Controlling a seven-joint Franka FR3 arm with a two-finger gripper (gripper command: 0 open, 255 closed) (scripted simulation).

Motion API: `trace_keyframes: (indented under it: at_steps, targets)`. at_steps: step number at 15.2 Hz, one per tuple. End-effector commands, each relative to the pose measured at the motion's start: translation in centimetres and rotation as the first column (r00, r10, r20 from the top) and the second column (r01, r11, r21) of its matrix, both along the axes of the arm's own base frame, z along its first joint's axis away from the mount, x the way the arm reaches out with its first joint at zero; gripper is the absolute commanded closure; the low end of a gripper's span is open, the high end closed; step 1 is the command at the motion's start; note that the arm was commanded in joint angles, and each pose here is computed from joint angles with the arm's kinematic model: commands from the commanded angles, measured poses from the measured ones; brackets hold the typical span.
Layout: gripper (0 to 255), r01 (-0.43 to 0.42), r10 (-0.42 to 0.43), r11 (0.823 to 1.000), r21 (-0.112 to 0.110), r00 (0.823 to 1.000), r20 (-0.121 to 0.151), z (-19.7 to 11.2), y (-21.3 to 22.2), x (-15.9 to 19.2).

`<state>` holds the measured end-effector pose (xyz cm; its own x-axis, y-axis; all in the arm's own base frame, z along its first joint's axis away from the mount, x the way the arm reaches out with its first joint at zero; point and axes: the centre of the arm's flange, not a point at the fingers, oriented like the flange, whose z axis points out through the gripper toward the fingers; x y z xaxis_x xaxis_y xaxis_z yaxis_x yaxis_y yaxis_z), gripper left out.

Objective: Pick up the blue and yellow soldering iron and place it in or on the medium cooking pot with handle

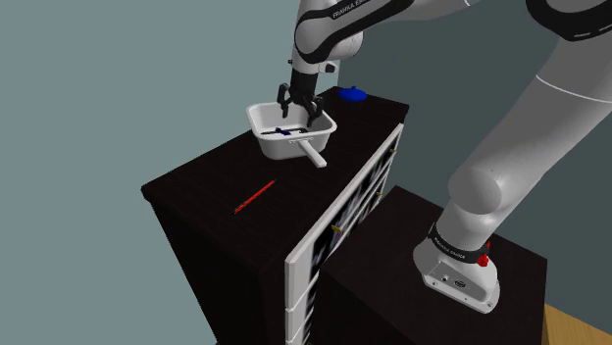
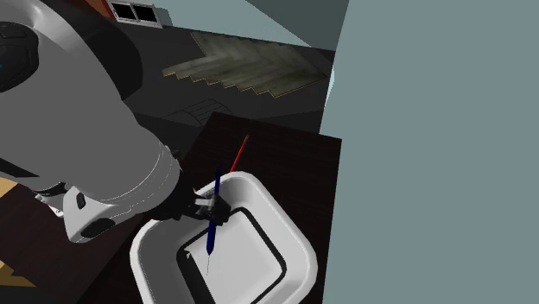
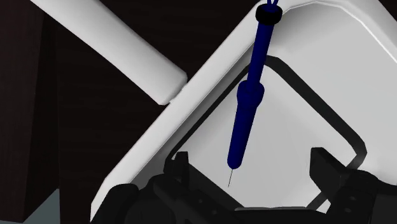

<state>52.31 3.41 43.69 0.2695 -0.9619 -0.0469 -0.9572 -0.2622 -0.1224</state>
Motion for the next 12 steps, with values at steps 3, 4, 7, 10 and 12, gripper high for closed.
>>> trace_keyframes:
  at_steps: [3, 4, 7, 10, 12]
  targets:
    - [0, 0.000, 0.000, 1.000, 0.000, 1.000, 0.000, 1.3, -0.1, -0.1]
    - [0, 0.000, 0.000, 1.000, 0.000, 1.000, 0.000, 2.6, -0.2, -0.3]
    - [0, 0.000, 0.000, 1.000, 0.000, 1.000, 0.000, 5.0, -0.4, -0.5]
    - [0, 0.000, 0.000, 1.000, 0.000, 1.000, 0.000, 5.0, -0.4, -0.5]
    - [0, 0.000, 0.000, 1.000, 0.000, 1.000, 0.000, 5.0, -0.4, -0.5]
